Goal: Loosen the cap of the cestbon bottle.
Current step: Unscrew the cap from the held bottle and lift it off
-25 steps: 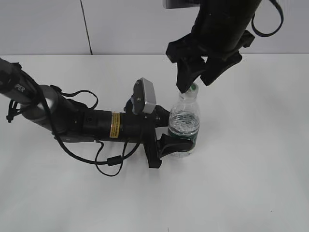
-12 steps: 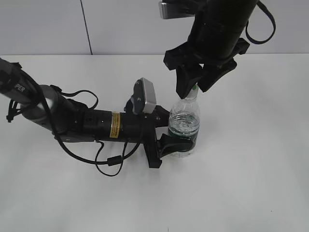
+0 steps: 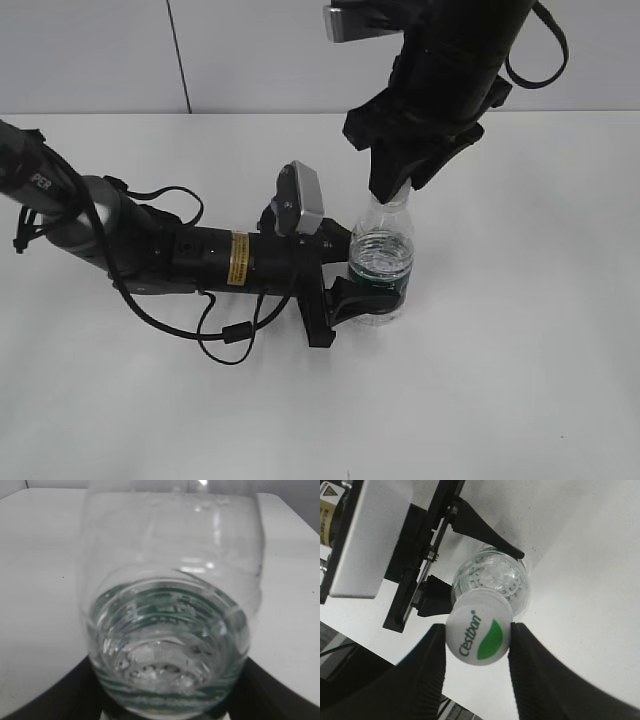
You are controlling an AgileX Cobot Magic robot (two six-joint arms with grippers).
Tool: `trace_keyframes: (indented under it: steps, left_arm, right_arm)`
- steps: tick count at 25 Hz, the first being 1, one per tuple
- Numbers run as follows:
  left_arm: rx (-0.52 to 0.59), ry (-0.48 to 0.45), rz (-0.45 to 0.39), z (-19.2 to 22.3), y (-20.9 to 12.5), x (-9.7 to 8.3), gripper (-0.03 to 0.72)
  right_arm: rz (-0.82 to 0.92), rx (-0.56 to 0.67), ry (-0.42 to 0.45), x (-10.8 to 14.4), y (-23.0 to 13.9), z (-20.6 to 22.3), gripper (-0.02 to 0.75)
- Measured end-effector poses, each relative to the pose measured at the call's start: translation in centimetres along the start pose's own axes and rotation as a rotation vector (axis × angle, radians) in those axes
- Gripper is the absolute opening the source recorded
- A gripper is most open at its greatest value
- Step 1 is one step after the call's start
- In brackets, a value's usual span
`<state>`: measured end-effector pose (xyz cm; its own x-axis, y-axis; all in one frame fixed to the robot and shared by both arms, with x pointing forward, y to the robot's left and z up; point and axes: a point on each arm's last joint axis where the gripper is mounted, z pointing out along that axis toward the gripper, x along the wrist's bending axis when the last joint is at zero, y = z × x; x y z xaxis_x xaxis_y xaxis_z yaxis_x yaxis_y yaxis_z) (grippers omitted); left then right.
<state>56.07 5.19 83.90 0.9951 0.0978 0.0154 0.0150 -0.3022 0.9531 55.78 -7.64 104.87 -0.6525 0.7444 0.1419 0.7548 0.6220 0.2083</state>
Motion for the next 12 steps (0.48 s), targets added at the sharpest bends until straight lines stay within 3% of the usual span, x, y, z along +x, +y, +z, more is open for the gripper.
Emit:
trace_keyframes:
  steps: [3, 10, 12]
  left_arm:
    - [0.000, 0.000, 0.000, 0.00, 0.00, 0.00, 0.415]
    - [0.001, 0.000, 0.000, 0.00, -0.01, 0.00, 0.415]
    - [0.001, 0.002, 0.000, 0.00, -0.01, 0.03, 0.415]
  right_arm:
    - [-0.216, 0.000, -0.003, -0.03, 0.00, 0.00, 0.299]
    - [-0.936, 0.012, -0.031, -0.27, 0.08, -0.18, 0.298]
    - [-1.051, 0.023, -0.046, -0.35, 0.10, -0.23, 0.298]
